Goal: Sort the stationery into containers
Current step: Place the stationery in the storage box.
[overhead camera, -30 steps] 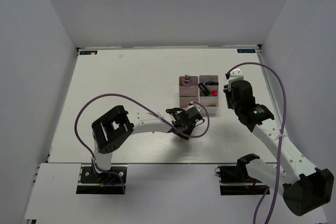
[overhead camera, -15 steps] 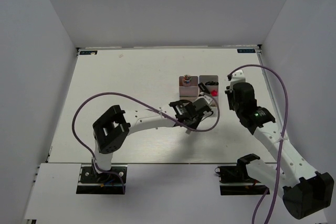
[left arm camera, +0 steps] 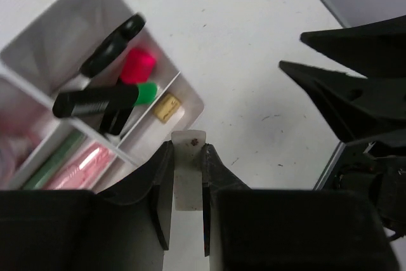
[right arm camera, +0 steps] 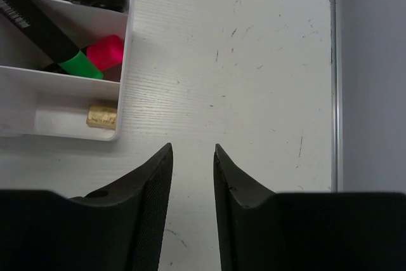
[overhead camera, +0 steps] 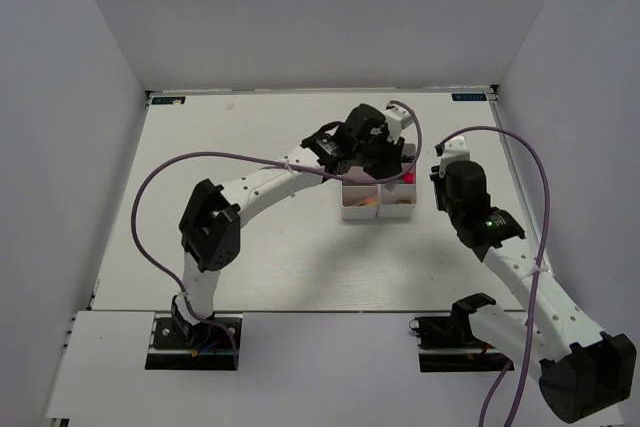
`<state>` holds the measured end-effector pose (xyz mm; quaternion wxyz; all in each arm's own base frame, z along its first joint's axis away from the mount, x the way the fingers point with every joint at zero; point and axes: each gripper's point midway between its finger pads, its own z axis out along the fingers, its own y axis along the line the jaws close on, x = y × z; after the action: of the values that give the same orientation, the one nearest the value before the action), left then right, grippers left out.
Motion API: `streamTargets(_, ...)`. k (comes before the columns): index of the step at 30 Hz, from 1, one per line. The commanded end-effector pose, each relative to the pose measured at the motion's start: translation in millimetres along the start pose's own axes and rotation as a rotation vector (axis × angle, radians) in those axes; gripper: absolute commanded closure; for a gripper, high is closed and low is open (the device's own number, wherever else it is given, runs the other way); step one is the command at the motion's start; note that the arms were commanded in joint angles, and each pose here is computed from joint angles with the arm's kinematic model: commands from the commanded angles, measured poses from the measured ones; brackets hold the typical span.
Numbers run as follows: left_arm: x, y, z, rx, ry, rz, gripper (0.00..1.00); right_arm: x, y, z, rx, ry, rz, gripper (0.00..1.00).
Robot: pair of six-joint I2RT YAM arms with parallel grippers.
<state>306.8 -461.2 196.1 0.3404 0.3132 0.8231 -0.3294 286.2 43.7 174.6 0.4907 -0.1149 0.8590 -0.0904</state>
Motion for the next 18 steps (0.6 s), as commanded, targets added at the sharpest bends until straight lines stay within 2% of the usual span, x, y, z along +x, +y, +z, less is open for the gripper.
streamTargets(1, -17.2, -30.9, 4.4, 0.216, -0.003, 0.113, 0.89, -12.1, -3.6, -1.7, 0.013, -0.06, 0.032, 0.64)
streamTargets(5, -17.2, -33.1, 15.5, 0.29, 0.019, 0.103, 0.86, -12.3, -3.9, -2.3, 0.016, -0.066, 0.035, 0.64)
streamTargets(18, 5.8, -12.2, 39.0, 0.236, 0.049, 0.118, 0.86, -12.4, -4.9, -1.6, 0.023, -0.075, 0.034, 0.61)
